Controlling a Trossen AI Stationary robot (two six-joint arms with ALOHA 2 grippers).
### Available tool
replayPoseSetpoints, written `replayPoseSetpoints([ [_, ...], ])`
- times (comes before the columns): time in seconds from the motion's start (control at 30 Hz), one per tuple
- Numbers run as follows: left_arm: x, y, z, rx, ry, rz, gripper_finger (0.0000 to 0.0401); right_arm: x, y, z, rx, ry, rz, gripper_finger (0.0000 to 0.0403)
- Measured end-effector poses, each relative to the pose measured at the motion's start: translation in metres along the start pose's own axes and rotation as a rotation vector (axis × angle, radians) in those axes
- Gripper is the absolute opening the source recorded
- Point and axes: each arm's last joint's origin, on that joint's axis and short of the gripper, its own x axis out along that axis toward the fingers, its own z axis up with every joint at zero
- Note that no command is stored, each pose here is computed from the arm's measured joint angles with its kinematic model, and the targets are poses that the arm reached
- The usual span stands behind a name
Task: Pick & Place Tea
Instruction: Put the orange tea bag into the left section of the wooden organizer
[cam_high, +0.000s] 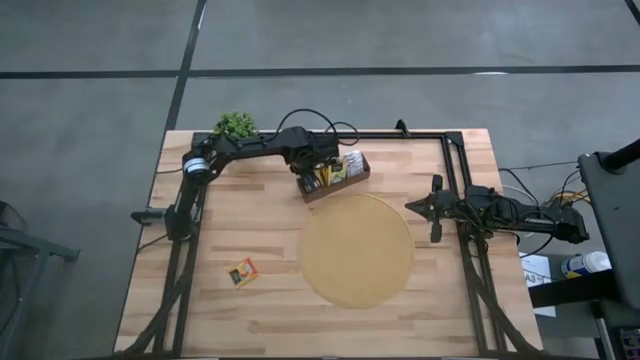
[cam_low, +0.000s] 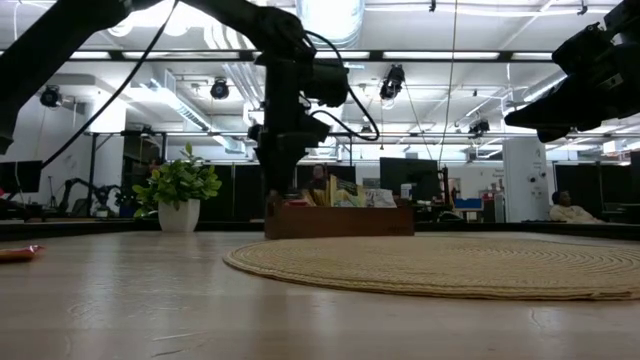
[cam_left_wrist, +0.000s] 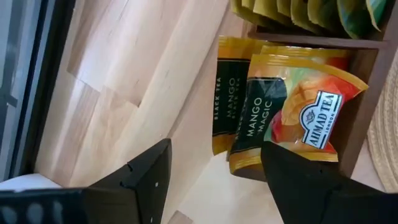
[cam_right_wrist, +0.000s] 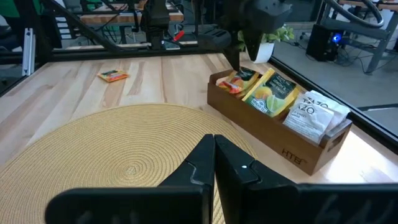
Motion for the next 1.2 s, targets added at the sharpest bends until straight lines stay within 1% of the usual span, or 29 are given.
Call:
replayPoseSetpoints([
  [0.23, -0.002, -0.008, -0.002, -0.001, 0.006, -0.004, 0.0241, 0.0, 0.0, 0.0, 0.0, -0.001, 0.0, 0.0009],
  [0.43, -0.008, -0.016, 0.001, 0.002, -0.02, -0.11, 0.0241, 0.0, 0.0, 0.0, 0.0, 0.0, 0.0, 0.0009],
  [0.63, 0.0, -0.019, 0.005, -0.012, -0.08, -0.124, 0.0241, 0.0, 0.0, 0.0, 0.0, 0.001, 0.0, 0.0009],
  [0.73, 0.003, -0.021, 0.007, -0.015, -0.101, -0.157, 0.0241, 0.0, 0.0, 0.0, 0.0, 0.0, 0.0, 0.0009],
  [0.87, 0.008, -0.023, 0.009, -0.014, -0.102, -0.169, 0.0241, 0.0, 0.0, 0.0, 0.0, 0.0, 0.0, 0.0009],
  [0.93, 0.013, -0.025, 0.01, -0.012, -0.091, -0.161, 0.0241, 0.0, 0.0, 0.0, 0.0, 0.0, 0.0, 0.0009],
  [1.0, 0.02, -0.026, 0.011, -0.007, -0.08, -0.128, 0.0241, 0.0, 0.0, 0.0, 0.0, 0.0, 0.0, 0.0009],
  [1.2, 0.025, -0.022, 0.012, 0.012, -0.094, 0.042, 0.0241, 0.0, 0.0, 0.0, 0.0, 0.0, 0.0, 0.0009],
])
